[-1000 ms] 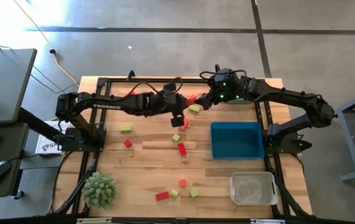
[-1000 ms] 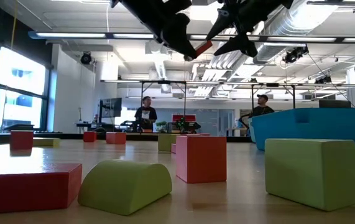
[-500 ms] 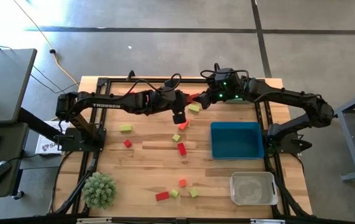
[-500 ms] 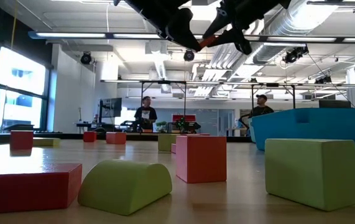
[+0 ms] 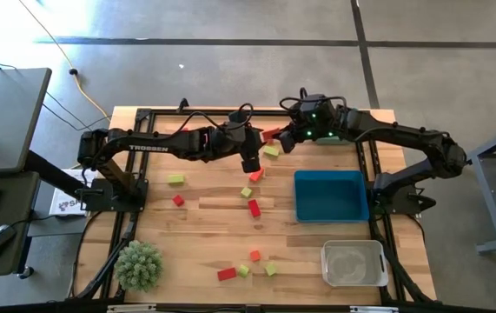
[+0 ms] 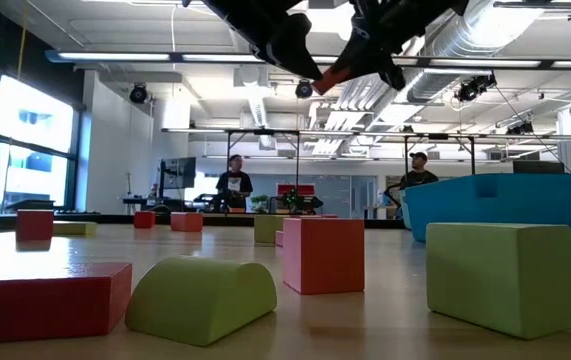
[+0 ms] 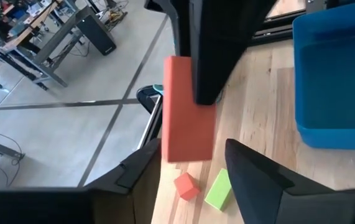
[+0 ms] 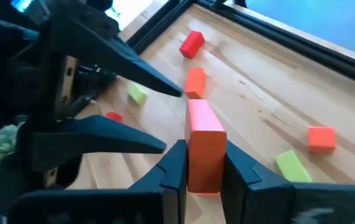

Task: Sort & place blocks by color
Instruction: Put the orange wooden block into the blue bin

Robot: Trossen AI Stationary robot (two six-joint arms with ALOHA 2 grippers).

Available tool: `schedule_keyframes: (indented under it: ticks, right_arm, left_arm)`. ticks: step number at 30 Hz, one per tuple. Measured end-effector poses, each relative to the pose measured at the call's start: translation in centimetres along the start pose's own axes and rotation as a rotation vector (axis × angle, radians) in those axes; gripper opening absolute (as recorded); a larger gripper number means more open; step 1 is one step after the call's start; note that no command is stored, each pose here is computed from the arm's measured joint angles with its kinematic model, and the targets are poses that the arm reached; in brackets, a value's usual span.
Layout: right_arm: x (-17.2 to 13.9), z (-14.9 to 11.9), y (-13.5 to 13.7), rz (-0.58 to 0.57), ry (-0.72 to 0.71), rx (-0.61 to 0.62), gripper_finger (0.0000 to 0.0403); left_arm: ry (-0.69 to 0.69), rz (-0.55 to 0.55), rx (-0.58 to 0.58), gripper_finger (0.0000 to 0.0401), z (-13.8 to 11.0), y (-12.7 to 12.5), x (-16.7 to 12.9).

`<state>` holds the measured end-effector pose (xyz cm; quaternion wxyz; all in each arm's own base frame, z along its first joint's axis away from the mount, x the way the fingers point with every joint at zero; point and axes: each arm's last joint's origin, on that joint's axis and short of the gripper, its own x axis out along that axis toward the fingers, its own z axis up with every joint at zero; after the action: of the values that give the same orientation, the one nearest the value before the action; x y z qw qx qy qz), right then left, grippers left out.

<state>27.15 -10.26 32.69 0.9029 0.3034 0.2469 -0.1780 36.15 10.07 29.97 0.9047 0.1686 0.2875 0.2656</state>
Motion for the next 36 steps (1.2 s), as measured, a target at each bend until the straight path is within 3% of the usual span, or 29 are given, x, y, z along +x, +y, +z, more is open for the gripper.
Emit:
schedule_keyframes:
  ticks: [9,20,36]
  right_arm:
    - [-0.6,0.3,-3.1,-0.095,0.071,-0.051,0.0037]
    - [-1.8,0.3,-6.8,-0.214,0.18,-0.111,0.0038]
    - [-3.4,-2.1,-8.6,-0.35,0.452,0.087,0.0039]
  left_arm:
    - [0.017,0.041,-0.014,0.0171,-0.2,0.6,0.2]
    - [0.056,0.182,-0.174,0.0172,-1.8,5.3,1.7]
    - [0.112,0.323,-0.206,0.0173,-4.4,11.2,2.8]
